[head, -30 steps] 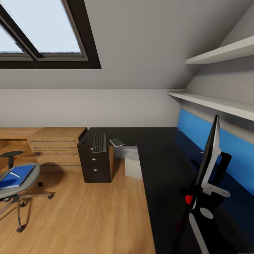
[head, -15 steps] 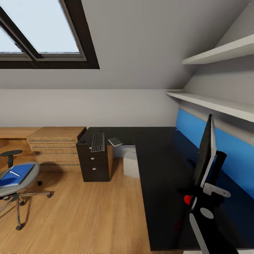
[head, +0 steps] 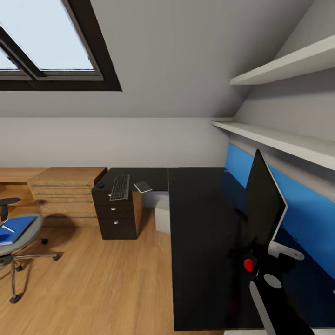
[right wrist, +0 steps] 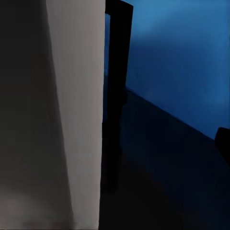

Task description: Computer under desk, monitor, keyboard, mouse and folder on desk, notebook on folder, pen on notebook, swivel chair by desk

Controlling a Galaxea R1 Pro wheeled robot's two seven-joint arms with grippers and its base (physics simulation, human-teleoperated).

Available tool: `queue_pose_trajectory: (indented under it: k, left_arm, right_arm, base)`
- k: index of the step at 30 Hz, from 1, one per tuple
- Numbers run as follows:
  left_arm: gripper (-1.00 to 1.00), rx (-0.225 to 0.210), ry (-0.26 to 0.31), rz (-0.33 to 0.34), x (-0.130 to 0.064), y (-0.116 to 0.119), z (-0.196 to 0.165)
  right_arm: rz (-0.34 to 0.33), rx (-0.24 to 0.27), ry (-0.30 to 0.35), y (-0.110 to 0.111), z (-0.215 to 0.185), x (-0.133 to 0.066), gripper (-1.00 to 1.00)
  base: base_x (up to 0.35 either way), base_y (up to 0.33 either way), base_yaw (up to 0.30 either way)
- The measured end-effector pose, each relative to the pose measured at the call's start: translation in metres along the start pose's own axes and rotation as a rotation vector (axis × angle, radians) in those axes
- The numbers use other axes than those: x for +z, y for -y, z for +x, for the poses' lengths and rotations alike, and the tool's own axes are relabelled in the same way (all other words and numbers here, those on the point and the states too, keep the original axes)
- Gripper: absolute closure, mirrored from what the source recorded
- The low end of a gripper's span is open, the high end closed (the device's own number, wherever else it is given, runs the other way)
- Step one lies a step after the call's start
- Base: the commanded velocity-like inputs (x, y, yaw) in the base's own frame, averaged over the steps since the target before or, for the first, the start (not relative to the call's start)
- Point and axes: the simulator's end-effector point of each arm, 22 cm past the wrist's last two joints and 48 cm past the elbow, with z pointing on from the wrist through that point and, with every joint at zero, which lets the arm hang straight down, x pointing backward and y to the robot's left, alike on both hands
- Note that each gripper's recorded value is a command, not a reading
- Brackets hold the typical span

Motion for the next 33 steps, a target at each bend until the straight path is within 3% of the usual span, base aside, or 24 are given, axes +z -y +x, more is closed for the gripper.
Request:
queue_pose_trajectory:
  k: [15,33]
  left_arm:
    - [-1.0,0.0,-0.003,-0.001,0.0002,-0.0002,0.0005]
    - [-1.0,-0.001,-0.005,-0.004,0.0006,-0.0012,0.0006]
  right_arm:
    - [-0.004,-0.009,-0.007,-0.0017,0.0044,0.0003,-1.0]
    - [-0.014,-0.006,-0.01,-0.0053,0.0056,-0.0002,-1.0]
  base:
    - [-0.065,-0.202,0.0]
    - [-0.038,-0.015,0.0]
